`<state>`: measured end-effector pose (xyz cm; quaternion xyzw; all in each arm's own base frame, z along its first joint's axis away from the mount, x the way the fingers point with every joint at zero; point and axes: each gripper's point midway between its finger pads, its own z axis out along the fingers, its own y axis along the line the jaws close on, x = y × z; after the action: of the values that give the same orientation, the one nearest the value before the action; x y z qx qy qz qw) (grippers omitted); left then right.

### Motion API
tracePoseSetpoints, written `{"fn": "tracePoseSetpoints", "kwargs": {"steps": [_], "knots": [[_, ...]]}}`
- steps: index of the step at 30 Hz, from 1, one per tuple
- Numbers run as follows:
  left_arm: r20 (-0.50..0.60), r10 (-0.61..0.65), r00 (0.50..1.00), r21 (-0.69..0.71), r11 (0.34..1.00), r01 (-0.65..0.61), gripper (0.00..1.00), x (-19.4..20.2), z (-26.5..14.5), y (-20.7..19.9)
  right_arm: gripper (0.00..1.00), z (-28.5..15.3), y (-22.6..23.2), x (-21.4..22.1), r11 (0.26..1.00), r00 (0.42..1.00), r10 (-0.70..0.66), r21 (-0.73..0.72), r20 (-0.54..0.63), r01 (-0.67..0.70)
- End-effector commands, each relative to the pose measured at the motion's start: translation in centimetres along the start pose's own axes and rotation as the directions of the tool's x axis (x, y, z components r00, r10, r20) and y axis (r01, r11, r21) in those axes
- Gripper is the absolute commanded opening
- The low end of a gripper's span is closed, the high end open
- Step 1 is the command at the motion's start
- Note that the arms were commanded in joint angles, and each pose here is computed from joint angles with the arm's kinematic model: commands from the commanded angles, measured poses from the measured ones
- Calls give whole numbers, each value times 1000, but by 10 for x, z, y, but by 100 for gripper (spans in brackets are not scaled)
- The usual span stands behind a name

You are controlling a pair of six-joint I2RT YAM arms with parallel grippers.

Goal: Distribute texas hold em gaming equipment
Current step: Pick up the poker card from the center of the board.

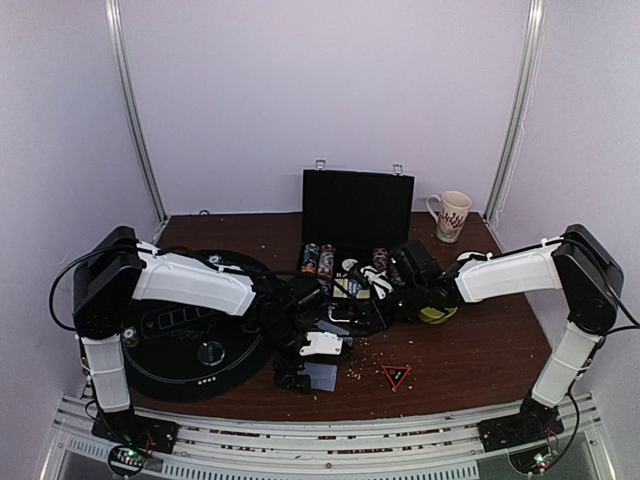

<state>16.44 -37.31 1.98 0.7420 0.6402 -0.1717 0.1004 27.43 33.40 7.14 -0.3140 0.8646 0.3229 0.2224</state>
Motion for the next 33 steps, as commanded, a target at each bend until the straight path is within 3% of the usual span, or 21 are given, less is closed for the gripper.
{"fn": "tracePoseSetpoints", "kwargs": {"steps": [1, 8, 18, 24, 33], "knots": [[-46, -1, 999, -16, 1000, 0, 93, 4, 9, 0, 41, -7, -2, 0, 1000, 1000, -10, 21, 7, 10], [-73, 40, 997, 14, 999, -39, 90, 9, 16, -19, 40, -7, -2, 0, 1000, 1000, -10, 23, 8, 10], [-106, 6, 994, -24, 1000, -9, 67, 15, 13, -14, 40, -9, -2, -2, 1000, 1000, -11, 29, 16, 11], [-63, -13, 998, -14, 1000, 12, 56, 9, 2, -21, 39, -7, -3, -3, 1000, 1000, -12, 28, 14, 12], [7, -71, 997, -66, 995, 71, 52, 1, -20, -18, 38, -10, -1, -8, 999, 1000, -20, 30, 24, 19]]}}
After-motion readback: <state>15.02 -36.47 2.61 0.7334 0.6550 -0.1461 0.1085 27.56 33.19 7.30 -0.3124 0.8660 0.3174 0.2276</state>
